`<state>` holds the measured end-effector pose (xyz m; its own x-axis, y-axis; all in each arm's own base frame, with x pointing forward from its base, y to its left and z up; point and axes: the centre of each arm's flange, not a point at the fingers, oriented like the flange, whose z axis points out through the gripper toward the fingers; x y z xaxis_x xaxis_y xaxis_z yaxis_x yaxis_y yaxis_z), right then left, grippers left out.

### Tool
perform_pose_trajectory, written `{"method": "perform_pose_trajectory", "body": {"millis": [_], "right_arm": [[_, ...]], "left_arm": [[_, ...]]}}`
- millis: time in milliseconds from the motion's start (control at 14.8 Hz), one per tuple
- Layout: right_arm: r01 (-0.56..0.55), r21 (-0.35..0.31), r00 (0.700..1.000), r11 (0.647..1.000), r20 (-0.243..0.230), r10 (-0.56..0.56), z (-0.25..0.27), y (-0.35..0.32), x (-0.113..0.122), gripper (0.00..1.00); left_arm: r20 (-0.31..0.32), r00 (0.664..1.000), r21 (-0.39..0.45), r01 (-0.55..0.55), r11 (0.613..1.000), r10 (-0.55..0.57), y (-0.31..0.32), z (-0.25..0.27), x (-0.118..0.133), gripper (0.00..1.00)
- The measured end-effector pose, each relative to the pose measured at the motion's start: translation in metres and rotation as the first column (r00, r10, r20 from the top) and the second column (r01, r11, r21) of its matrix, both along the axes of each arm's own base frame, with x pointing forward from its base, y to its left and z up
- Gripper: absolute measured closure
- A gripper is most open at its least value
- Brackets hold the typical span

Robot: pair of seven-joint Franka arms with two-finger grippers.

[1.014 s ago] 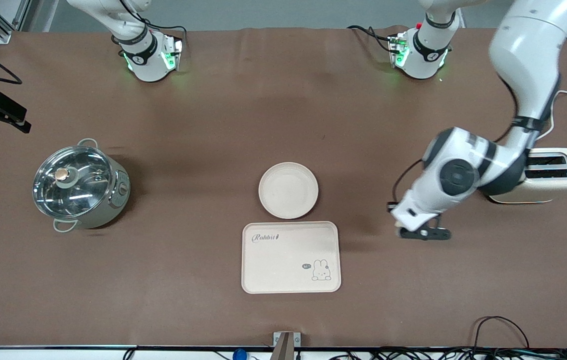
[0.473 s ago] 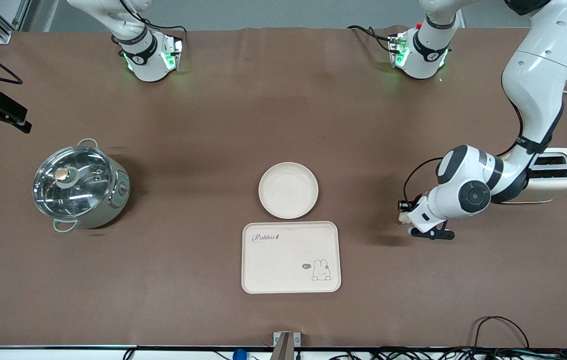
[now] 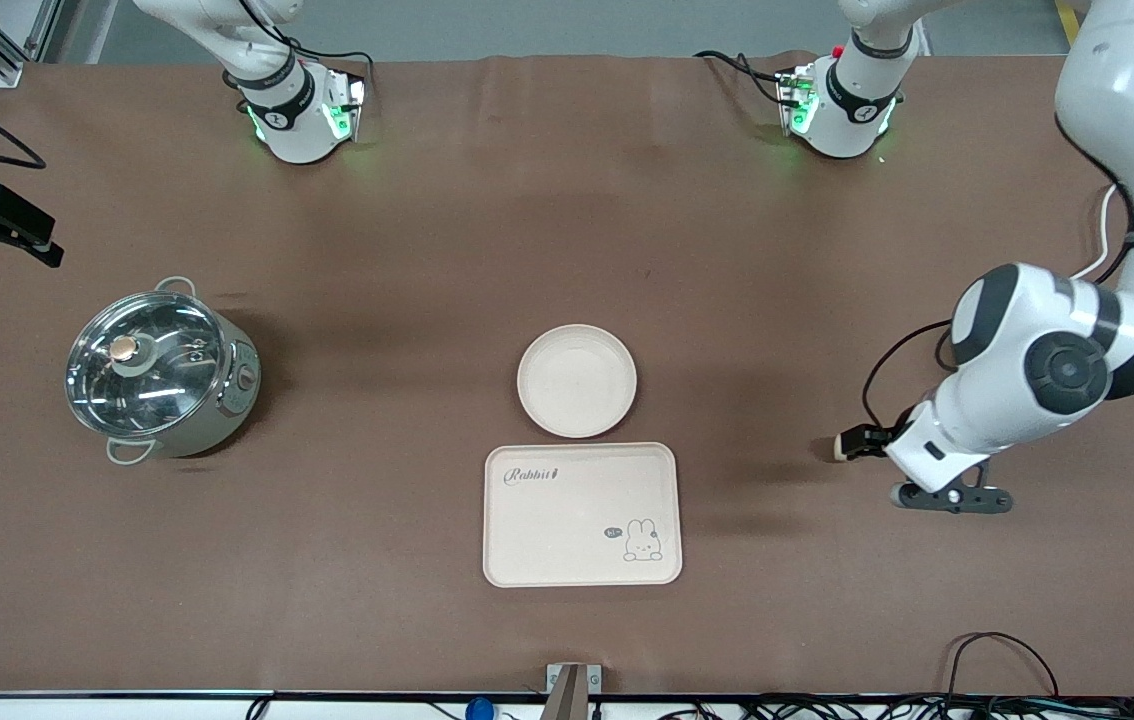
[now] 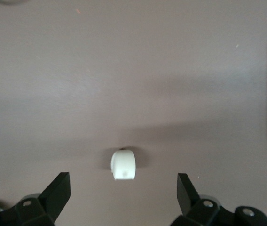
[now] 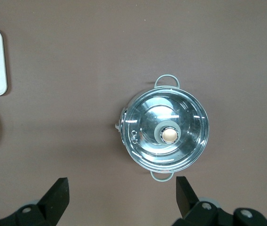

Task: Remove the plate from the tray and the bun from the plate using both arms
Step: 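Open the left gripper to release the bun on the table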

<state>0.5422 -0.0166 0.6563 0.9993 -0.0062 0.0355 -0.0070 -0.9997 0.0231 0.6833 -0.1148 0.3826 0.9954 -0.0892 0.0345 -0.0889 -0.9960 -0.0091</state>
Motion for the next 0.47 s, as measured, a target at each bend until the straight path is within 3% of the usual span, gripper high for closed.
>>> {"method": "perform_pose_trajectory", "body": {"millis": [203,473], "right_arm": [[0.000,0.000,1.000,1.000,0.000,0.000,0.000,0.000,0.000,0.00],[-0.001,0.000,1.000,1.000,0.001,0.001,0.000,0.000,0.000,0.00]], "left_arm": [[0.039,0.999,0.039,0.006,0.999,-0.008,-0.009,0.063,-0.010,0.00],[0.072,0.997,0.063,0.000,0.998,-0.005,-0.018,0.154,-0.041,0.00]]}}
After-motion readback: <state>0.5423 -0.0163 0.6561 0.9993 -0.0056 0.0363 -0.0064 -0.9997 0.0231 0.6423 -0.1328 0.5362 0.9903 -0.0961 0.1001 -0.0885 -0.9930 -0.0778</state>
